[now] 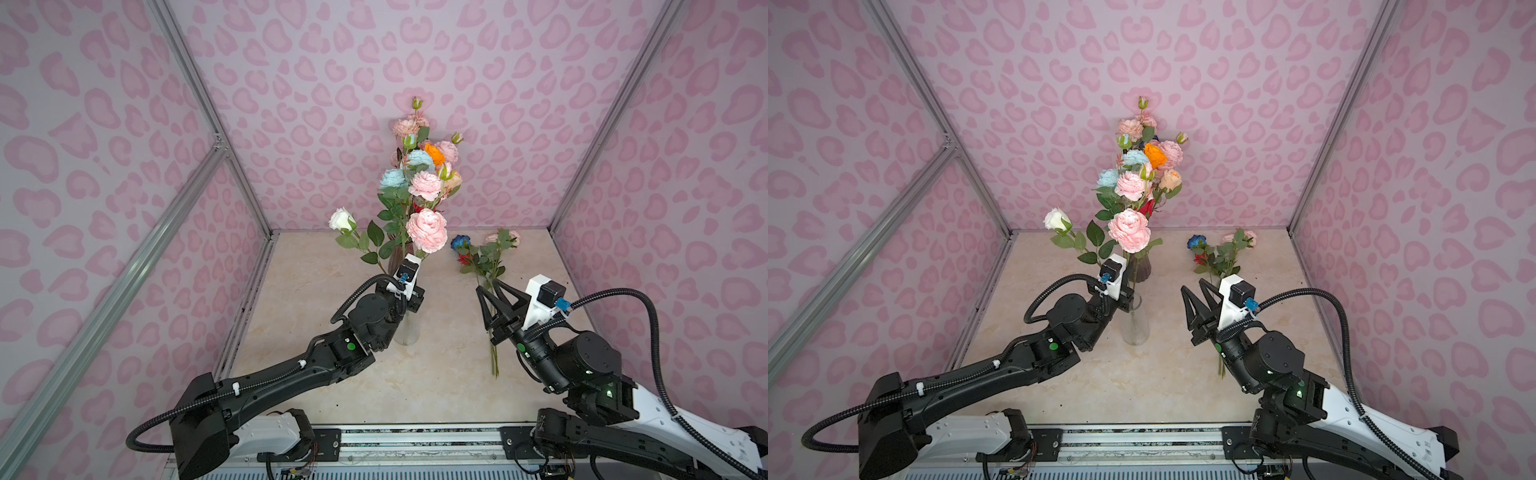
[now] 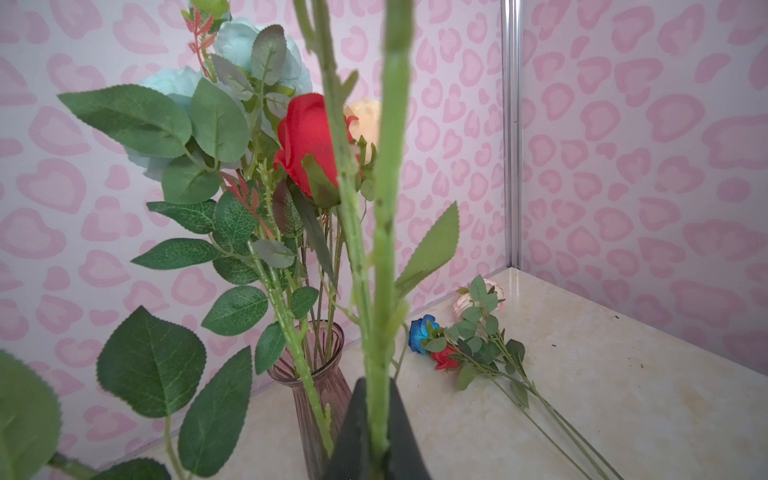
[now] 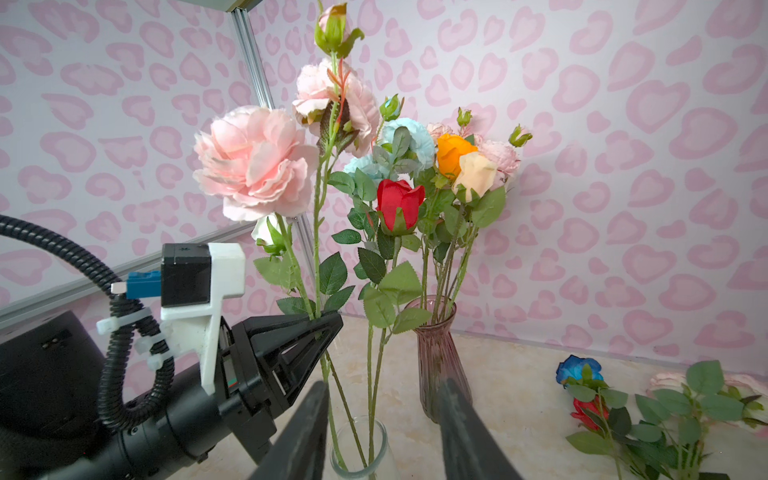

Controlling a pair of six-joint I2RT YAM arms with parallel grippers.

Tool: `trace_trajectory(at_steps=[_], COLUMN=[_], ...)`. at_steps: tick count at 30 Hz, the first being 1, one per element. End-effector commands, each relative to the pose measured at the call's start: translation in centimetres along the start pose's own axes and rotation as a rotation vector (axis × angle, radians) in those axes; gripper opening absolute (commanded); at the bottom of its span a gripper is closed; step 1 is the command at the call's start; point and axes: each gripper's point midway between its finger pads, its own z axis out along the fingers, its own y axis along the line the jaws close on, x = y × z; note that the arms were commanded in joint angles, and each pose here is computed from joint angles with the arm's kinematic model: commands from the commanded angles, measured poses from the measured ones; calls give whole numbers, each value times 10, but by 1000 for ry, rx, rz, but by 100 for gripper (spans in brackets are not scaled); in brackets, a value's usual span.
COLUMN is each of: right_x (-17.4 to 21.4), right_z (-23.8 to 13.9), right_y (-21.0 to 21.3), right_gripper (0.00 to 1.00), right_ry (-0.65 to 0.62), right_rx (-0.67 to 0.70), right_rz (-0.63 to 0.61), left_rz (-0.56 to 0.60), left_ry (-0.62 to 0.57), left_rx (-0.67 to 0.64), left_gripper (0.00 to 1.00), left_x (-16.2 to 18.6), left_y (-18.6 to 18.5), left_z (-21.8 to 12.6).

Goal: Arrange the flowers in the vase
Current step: 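Push the peony stem deeper into the cylinder and open the left gripper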

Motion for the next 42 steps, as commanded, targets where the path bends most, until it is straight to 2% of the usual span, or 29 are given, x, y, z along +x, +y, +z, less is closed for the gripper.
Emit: trace_trajectory(at_steps=[1,9,16,25,36,42], right_x=[0,1,4,6,6,7], right_z=[1,2,2,3,3,5], right_y=[0,-3,-6,-6,-8,-10], right_gripper=[45,45,45,45,45,45], right_ry=[-7,-1,7,11,12,15], right_rx=[2,9,18,19,25,37], right_rz=[12,13,13,20,16,11], left_rz=[-10,-44,-53,-60,-101,-99], left_ry=[16,34,61,82,102,107], left_rx=[-17,-12,-12,-10,19,29], left_gripper=[3,4,17,27,30,35], left_x=[7,17,28,31,29,25], left_y=[3,1,0,3,9,16], left_z=[1,-1,-2,-8,-26,-38])
